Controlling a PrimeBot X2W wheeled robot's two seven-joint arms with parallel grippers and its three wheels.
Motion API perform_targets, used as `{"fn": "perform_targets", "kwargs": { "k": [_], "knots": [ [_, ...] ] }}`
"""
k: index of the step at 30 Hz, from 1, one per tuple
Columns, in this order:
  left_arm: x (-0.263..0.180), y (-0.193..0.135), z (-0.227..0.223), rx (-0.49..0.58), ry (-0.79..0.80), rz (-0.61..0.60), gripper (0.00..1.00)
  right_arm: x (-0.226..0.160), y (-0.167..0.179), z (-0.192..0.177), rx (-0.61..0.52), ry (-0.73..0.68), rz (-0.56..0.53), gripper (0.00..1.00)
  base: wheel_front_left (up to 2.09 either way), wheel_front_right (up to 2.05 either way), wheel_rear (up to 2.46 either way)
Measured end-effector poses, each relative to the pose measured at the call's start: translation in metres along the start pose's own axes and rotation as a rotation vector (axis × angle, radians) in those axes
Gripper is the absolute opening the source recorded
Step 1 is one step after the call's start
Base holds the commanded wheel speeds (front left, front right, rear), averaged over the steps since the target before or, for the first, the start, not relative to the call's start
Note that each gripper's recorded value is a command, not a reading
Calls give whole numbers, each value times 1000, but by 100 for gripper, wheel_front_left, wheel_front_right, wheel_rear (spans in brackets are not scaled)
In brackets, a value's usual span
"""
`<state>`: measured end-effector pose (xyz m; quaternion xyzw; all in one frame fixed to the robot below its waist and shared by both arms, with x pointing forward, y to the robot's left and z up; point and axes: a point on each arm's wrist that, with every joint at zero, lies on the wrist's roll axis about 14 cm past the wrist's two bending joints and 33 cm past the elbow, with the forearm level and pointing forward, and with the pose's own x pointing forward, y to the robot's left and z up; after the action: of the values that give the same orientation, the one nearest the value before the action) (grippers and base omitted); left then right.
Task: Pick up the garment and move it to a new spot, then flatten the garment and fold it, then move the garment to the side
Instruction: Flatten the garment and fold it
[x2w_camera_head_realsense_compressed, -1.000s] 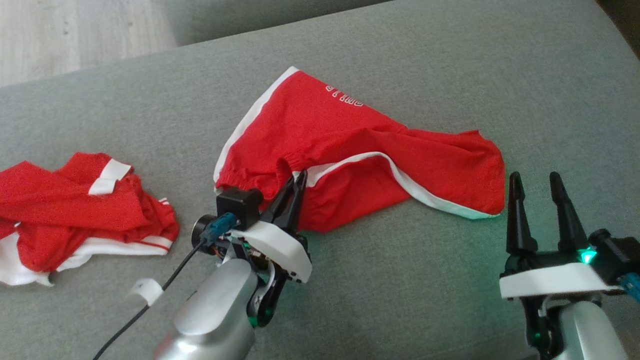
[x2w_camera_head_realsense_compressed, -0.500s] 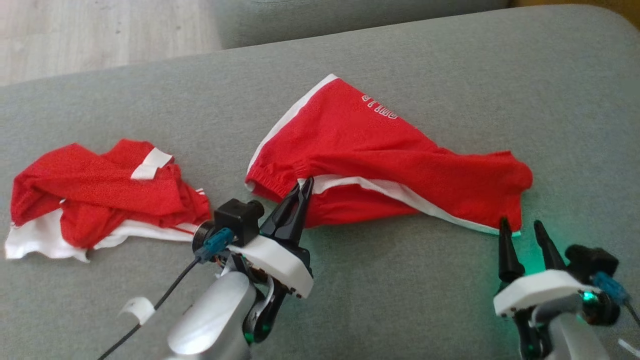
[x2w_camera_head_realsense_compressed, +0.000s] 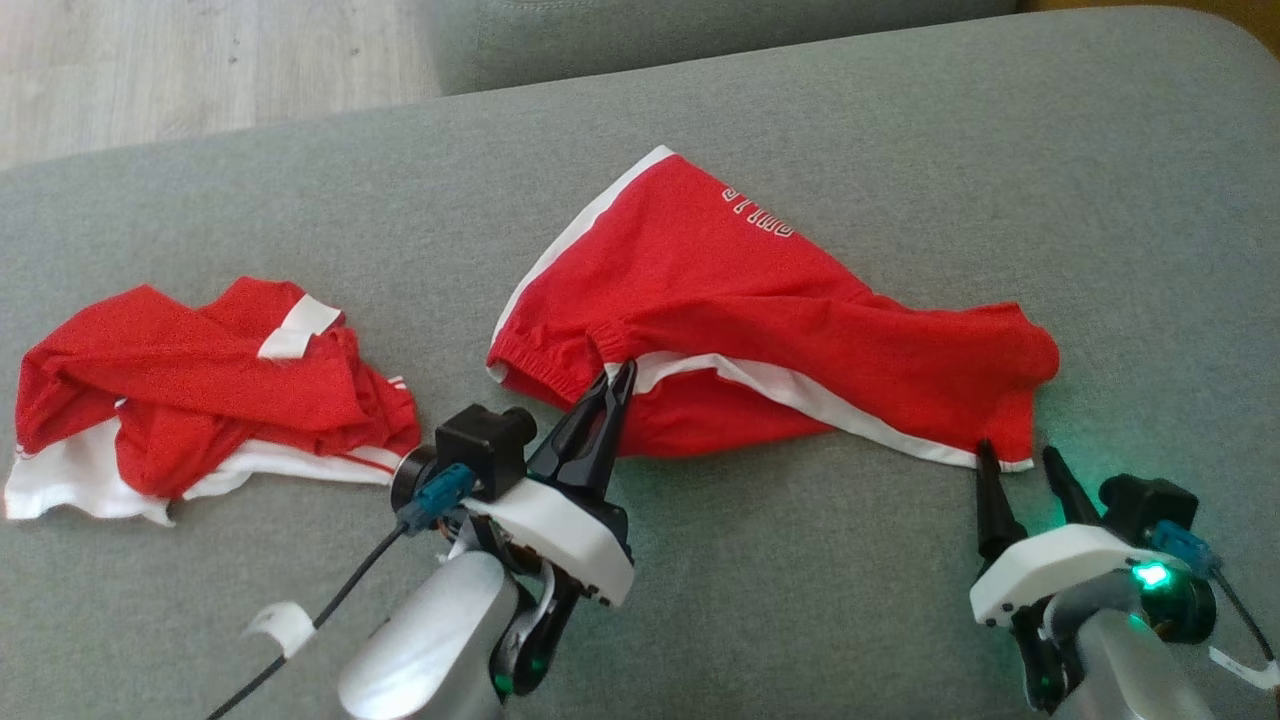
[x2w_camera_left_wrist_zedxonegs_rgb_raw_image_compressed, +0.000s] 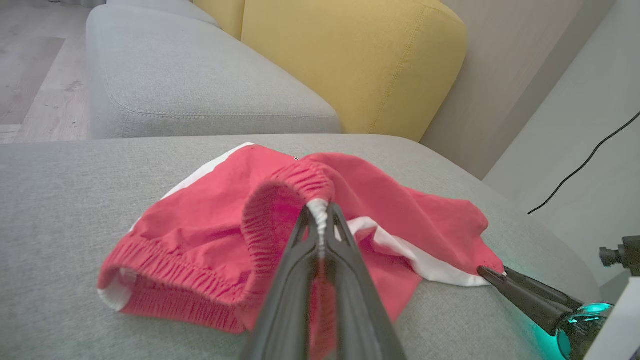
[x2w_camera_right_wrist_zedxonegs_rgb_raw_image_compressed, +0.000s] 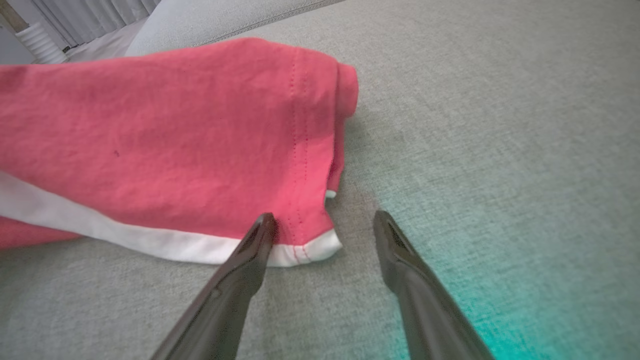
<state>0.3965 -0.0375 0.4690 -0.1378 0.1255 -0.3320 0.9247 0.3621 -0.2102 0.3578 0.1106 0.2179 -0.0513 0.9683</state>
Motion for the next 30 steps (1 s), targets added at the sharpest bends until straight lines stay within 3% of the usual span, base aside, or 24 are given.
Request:
{"fn": "perform_targets", "kwargs": {
  "k": [5,6,8,9,15,20,26,30],
  "knots": [
    [0,-2,-3,2,12,-3,0,-1,2,-1,-29,8,12,100,0,0,0],
    [0,-3,-3,3,12,-4,0,-1,3,-1,-33,9,17,84,0,0,0],
    [0,-2,-2,7,12,-4,0,-1,6,-2,-44,12,29,12,0,0,0],
    [0,-2,-2,10,12,-3,0,-2,9,-2,-46,13,37,0,0,0,0],
    [-3,-3,2,37,7,2,0,-7,19,8,-22,-20,68,0,0,0,0],
    [-10,-3,9,73,-5,9,0,-14,29,42,36,-129,97,0,0,0,0],
    [-13,3,25,161,-10,-1,0,-20,45,107,54,-274,155,0,0,0,0],
    [-3,4,72,268,-72,-29,0,-25,59,165,46,-361,205,0,0,0,0]
  ]
}}
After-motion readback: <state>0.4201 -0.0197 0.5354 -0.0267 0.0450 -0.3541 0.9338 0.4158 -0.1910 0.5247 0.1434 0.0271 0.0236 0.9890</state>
